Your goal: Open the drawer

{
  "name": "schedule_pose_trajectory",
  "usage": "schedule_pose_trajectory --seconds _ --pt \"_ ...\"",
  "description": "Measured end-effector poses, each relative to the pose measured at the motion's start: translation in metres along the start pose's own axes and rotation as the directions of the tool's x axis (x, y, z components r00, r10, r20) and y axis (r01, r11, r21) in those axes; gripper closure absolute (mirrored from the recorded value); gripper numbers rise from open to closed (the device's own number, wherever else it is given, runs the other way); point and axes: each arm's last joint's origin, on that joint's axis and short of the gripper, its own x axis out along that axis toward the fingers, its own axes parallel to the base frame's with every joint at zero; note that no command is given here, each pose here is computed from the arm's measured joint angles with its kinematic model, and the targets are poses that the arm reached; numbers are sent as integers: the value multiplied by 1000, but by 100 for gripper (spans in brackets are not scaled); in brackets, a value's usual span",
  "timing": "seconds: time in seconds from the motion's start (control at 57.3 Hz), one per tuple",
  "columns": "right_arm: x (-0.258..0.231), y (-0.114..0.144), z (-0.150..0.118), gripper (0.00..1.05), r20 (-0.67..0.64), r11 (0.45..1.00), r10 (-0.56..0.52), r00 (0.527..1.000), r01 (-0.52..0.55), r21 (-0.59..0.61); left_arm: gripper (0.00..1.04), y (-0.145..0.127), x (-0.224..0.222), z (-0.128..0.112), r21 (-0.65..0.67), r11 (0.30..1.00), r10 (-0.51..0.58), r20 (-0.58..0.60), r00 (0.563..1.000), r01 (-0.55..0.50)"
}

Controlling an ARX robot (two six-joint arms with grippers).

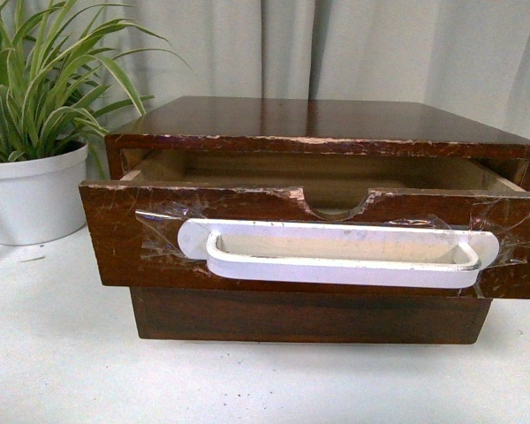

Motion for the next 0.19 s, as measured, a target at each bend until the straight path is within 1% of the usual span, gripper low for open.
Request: schedule_pose_trajectory --seconds 0.192 --pt "0 0 0 9 0 1000 0 1000 0 0 6 0 0 0 0 1000 0 0 1000 0"
